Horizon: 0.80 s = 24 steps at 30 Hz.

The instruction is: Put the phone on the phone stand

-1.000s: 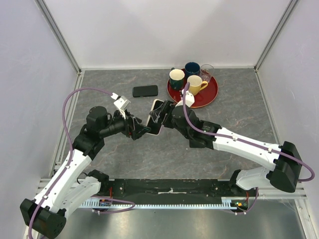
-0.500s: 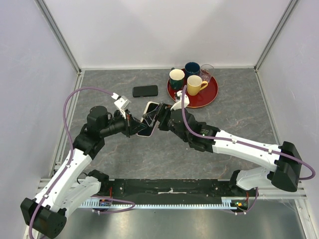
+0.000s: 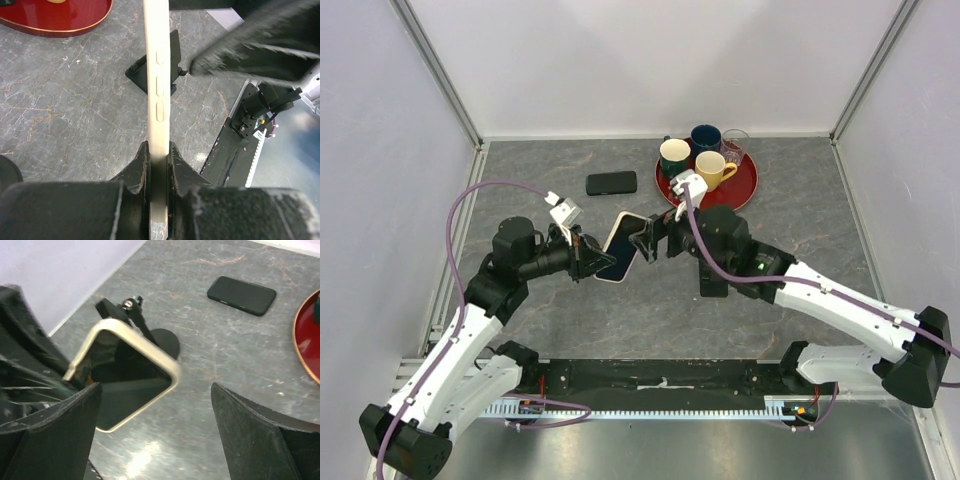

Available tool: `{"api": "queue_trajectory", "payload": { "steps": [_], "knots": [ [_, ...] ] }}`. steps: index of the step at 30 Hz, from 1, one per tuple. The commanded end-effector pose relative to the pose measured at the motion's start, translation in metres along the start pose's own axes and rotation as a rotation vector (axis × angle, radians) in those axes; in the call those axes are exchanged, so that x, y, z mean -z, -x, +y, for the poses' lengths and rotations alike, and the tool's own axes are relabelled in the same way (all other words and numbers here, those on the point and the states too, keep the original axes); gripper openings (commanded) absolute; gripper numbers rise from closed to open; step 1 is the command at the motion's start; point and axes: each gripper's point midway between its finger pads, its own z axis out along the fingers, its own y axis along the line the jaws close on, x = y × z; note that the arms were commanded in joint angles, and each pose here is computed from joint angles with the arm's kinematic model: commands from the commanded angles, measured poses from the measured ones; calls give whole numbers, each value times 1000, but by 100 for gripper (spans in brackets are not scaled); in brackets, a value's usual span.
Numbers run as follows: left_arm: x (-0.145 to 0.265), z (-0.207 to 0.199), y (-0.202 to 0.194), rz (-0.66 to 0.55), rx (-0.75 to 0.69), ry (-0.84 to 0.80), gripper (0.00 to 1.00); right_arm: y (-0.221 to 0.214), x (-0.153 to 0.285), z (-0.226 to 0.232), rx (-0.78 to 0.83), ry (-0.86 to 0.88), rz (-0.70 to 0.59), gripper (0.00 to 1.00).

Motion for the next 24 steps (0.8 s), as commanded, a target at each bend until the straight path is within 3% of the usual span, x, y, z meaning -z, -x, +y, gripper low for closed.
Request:
{"api": "queue_trajectory", "payload": {
  "steps": [1,7,9,17,22,24],
  "knots": [
    [9,-20,25,-90,-124,-72,2,-5,3,-12,190,226,97,94],
    [18,-22,36,-130,-144,-33,2,8,12,32,355,625,134,93],
    [22,-25,38,-146,-151,-33,2,-5,7,37,401,708,200,92],
    [31,-29,43,-246,-179,-23,2,27,-23,46,402,811,182,90],
    [33,-29,49,-307,-220,-18,2,10,-11,53,368,911,205,83],
    [33,-27,47,-310,-229,-14,2,24,-4,54,339,885,146,83]
  ]
}}
